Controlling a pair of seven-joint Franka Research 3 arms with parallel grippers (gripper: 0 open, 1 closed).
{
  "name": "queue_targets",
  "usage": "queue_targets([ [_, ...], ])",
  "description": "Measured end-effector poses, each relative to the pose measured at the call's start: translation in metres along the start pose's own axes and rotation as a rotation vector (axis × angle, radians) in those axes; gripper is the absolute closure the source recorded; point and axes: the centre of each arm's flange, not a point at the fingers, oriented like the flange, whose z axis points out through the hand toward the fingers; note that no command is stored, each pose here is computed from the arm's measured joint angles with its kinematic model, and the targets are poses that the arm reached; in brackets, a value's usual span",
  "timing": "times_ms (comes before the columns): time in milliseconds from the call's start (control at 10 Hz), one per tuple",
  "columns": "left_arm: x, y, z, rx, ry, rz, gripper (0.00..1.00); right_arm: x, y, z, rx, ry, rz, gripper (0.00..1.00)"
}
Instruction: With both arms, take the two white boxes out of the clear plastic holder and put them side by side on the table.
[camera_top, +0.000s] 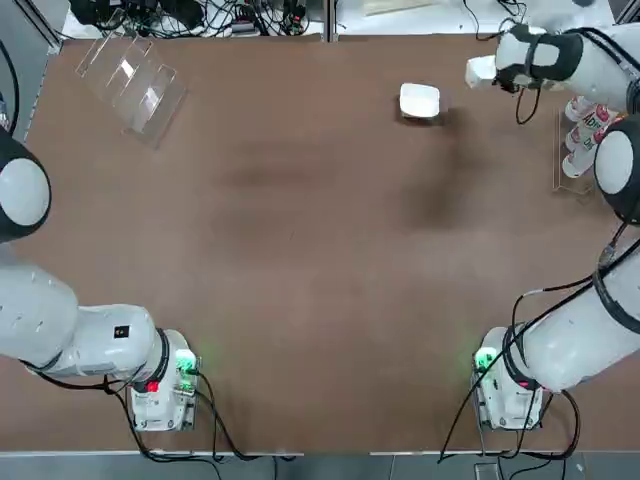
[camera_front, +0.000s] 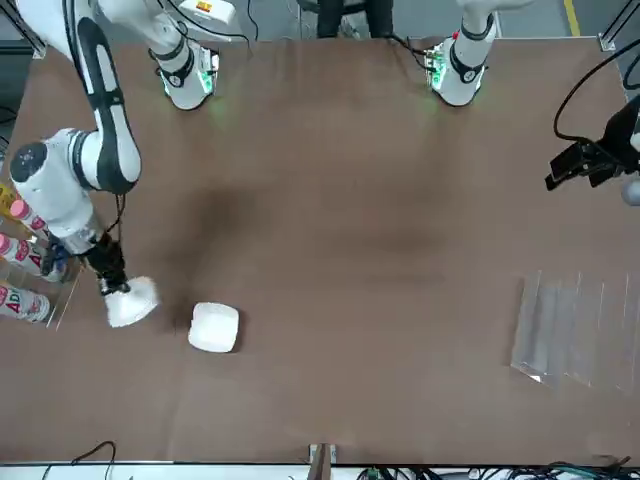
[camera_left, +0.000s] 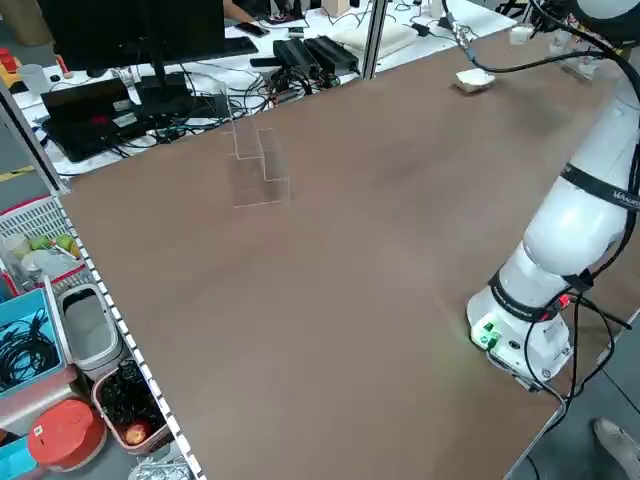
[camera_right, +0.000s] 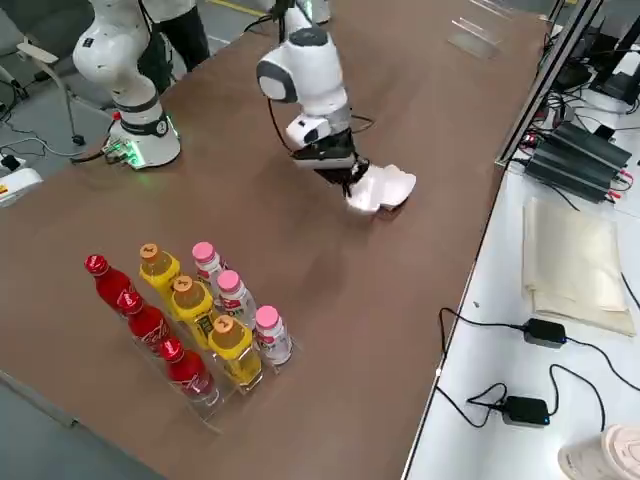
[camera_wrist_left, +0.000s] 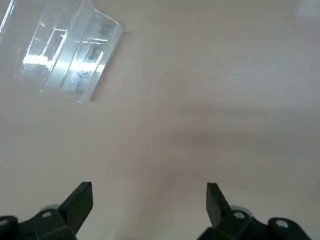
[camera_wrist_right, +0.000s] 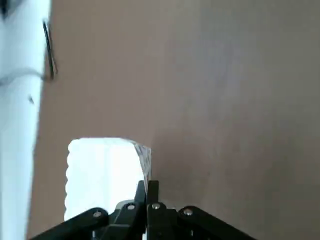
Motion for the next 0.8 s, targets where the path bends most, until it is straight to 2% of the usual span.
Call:
queue_targets([
  [200, 0.0, 0.002, 0.0, 0.0, 0.0, 0.004, 0.0, 0.002, 0.015, 0.03, 0.06, 0.06, 0.129, 0.98],
  [400, -0.001, 0.007, -0.004, -0.002, 0.009, 0.014, 0.0, -0.008, 0.027, 0.066, 0.078, 0.091, 0.195, 0.98],
  [800, -0.002, 0.011, -0.007, -0.003, 0.015, 0.02, 0.0, -0.045, 0.042, 0.102, 0.083, 0.058, 0.298, 0.98],
])
